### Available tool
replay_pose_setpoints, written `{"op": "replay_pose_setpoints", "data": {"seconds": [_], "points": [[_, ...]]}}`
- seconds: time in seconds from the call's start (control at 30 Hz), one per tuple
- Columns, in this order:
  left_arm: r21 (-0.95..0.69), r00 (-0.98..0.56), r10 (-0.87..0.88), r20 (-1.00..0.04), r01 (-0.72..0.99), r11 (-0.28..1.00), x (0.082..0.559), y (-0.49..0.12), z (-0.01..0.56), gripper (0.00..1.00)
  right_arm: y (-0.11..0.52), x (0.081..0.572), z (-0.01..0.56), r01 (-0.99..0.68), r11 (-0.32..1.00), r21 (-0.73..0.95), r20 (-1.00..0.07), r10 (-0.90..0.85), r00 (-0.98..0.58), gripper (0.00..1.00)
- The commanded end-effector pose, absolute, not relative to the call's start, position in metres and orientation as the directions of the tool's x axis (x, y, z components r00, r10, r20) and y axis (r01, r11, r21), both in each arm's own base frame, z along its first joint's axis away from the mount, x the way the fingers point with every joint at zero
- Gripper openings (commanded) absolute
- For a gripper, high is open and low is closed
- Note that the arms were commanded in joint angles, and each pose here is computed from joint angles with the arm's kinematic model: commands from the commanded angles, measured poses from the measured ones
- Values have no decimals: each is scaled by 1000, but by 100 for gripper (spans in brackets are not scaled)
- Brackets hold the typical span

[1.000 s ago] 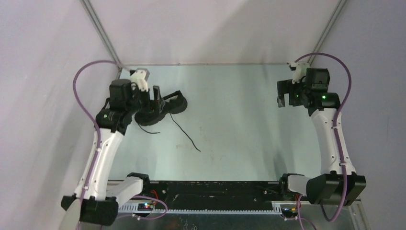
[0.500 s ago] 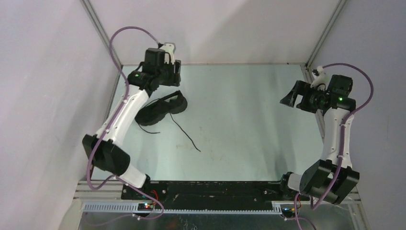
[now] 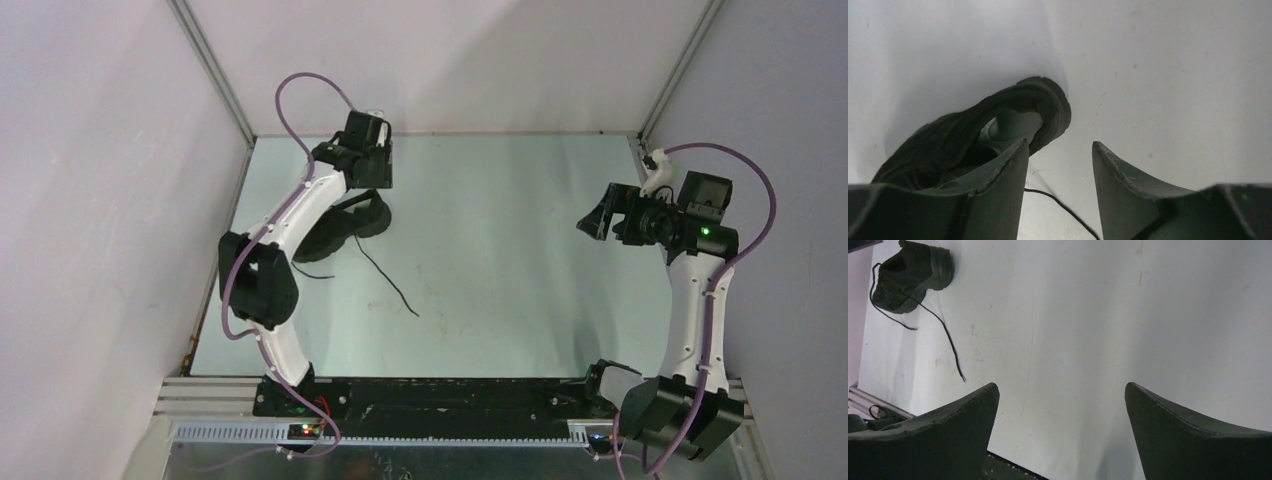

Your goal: Tie the shoes

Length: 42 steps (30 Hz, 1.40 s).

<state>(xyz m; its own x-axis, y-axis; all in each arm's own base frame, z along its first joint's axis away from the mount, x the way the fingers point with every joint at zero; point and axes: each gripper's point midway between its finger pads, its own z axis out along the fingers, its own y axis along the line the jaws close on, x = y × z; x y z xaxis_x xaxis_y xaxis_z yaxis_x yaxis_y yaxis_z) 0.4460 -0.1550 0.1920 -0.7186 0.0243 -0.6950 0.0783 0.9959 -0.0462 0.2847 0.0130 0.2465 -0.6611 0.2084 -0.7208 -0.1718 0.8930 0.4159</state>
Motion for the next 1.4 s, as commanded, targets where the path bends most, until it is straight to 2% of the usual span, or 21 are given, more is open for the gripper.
{"op": "replay_pose_setpoints", "data": {"seconds": [0.0, 0.47, 0.53, 0.6, 0.63, 0.7, 0.87, 0.97, 1.13, 1.27, 1.37], "points": [[-47, -737, -51, -674, -26, 999, 447, -149, 171, 55, 14, 281, 249, -190, 882, 432, -738, 224, -637, 99], [7, -792, -19, -610, -29, 1000, 473, -146, 122, 46, 7, 273, 236, -150, 887, 437, -735, 257, -627, 99], [-1, -797, -9, -604, -11, 1000, 477, -147, 119, 39, 6, 273, 234, -145, 887, 439, -732, 259, -630, 99], [-11, -797, 5, -603, 14, 1000, 479, -147, 119, 23, 6, 273, 234, -143, 887, 440, -732, 261, -629, 99], [-13, -795, 13, -606, 26, 1000, 480, -148, 120, 11, 6, 273, 234, -143, 886, 440, -732, 262, -629, 99], [-28, -793, 48, -607, 82, 996, 478, -154, 126, 1, 5, 274, 234, -140, 886, 442, -730, 265, -630, 99], [-68, -762, 173, -624, 273, 960, 450, -188, 169, 0, 4, 275, 233, -137, 885, 444, -729, 269, -630, 99], [-54, -709, 329, -624, 460, 886, 415, -217, 183, 0, 4, 277, 234, -140, 883, 448, -731, 271, -627, 99], [11, -571, 591, -570, 714, 701, 349, -254, 168, 0, 6, 277, 236, -150, 879, 452, -735, 271, -622, 98], [39, -404, 773, -489, 875, 482, 283, -274, 147, 0, 9, 273, 239, -175, 877, 447, -744, 255, -618, 98], [100, -207, 867, -453, 955, 280, 242, -282, 140, 0, 11, 272, 240, -185, 877, 444, -752, 252, -610, 98]]}}
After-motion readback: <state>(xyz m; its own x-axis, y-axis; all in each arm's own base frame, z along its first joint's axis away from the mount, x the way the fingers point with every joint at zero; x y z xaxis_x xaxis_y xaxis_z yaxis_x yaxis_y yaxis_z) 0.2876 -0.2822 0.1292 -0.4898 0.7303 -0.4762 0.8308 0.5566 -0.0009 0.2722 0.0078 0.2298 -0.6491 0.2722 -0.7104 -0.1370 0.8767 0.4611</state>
